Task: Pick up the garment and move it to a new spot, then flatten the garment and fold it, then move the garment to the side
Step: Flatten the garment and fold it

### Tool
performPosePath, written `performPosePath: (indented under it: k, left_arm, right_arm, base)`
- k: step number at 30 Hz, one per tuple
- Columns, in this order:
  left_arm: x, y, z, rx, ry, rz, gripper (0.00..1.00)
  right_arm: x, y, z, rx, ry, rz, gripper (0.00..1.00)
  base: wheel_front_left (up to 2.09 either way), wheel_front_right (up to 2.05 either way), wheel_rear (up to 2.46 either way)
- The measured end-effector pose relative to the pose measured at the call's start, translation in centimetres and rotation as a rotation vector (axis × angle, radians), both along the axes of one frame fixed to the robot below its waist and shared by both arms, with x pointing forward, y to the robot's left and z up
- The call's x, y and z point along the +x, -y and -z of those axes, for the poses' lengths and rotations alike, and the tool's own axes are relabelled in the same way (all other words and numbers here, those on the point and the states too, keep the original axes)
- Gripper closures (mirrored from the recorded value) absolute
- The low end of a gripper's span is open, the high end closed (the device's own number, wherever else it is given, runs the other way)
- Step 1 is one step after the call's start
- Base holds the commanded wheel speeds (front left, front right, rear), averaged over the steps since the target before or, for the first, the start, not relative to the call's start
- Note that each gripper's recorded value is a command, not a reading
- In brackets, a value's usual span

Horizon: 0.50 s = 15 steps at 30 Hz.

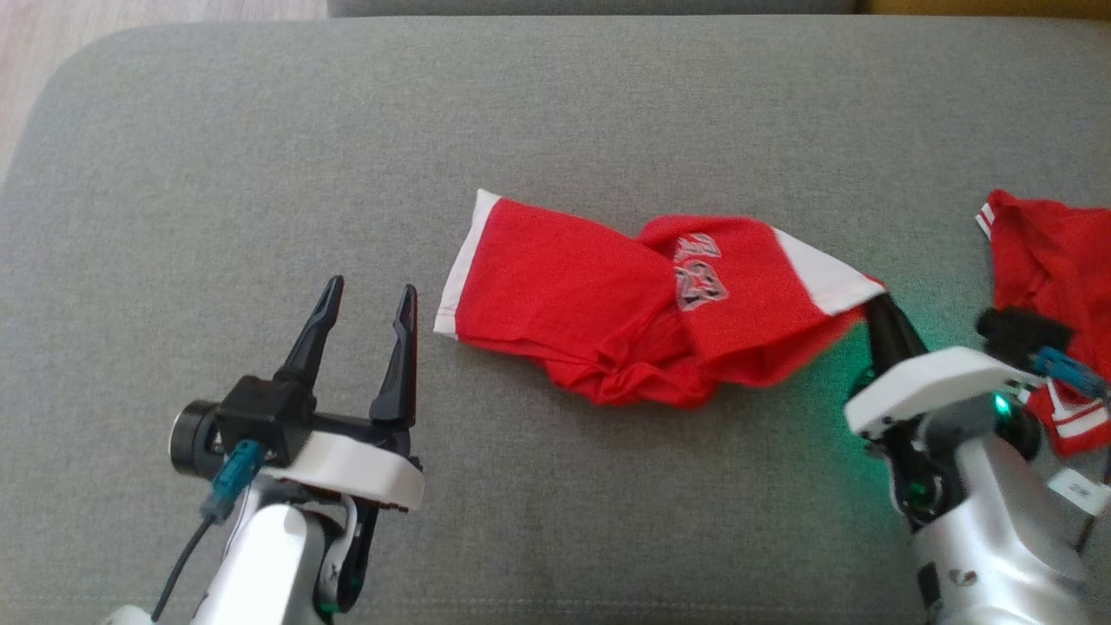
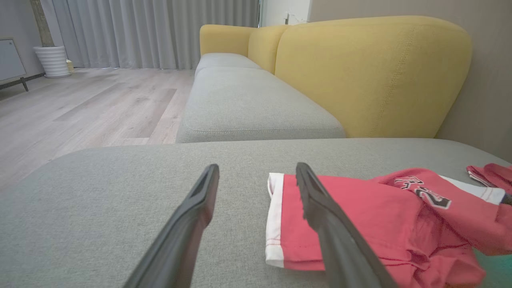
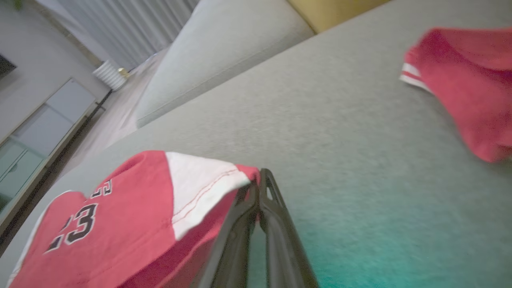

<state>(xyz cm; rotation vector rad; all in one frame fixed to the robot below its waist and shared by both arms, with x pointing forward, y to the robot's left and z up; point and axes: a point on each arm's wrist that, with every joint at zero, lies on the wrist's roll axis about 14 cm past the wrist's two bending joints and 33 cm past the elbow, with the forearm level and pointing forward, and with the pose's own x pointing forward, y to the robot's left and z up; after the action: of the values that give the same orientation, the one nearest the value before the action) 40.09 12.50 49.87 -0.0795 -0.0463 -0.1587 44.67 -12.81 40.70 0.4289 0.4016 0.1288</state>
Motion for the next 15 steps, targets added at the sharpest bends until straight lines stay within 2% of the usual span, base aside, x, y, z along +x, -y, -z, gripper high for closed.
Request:
performPosePath:
  k: [2, 3, 4, 5, 9, 15]
  left_arm:
    - [0.0, 0.1, 0.0, 0.001, -0.001, 0.002, 0.0]
    - [0.1, 0.1, 0.1, 0.0, -0.001, 0.004, 0.0]
    - [0.1, 0.1, 0.1, 0.0, -0.001, 0.004, 0.0]
    - [0.1, 0.2, 0.0, 0.0, 0.0, 0.005, 0.0]
    - [0.1, 0.3, -0.3, -0.003, 0.009, 0.011, 0.0]
    - [-0.1, 0.2, -1.2, 0.003, 0.035, 0.008, 0.0]
  right_arm:
    - [-0.3, 1.6, 1.0, 0.017, -0.036, 0.06, 1.0]
    - [-0.6, 2.2, 1.5, 0.016, -0.052, 0.081, 0.87]
    - [-0.8, 2.8, 1.9, 0.012, -0.06, 0.101, 0.66]
    - [-1.0, 3.1, 2.3, 0.012, -0.075, 0.113, 0.0]
    - [-1.4, 3.1, 2.2, -0.003, -0.06, 0.11, 0.0]
    - [-1.3, 2.6, -1.3, -0.061, 0.092, 0.059, 0.0]
  base:
    - [0.0, 0.0, 0.0]
    - [0.0, 0.0, 0.0]
    - [0.0, 0.0, 0.0]
    - [0.0, 0.0, 0.0]
    - [0.0, 0.0, 0.0]
    - [0.0, 0.0, 0.0]
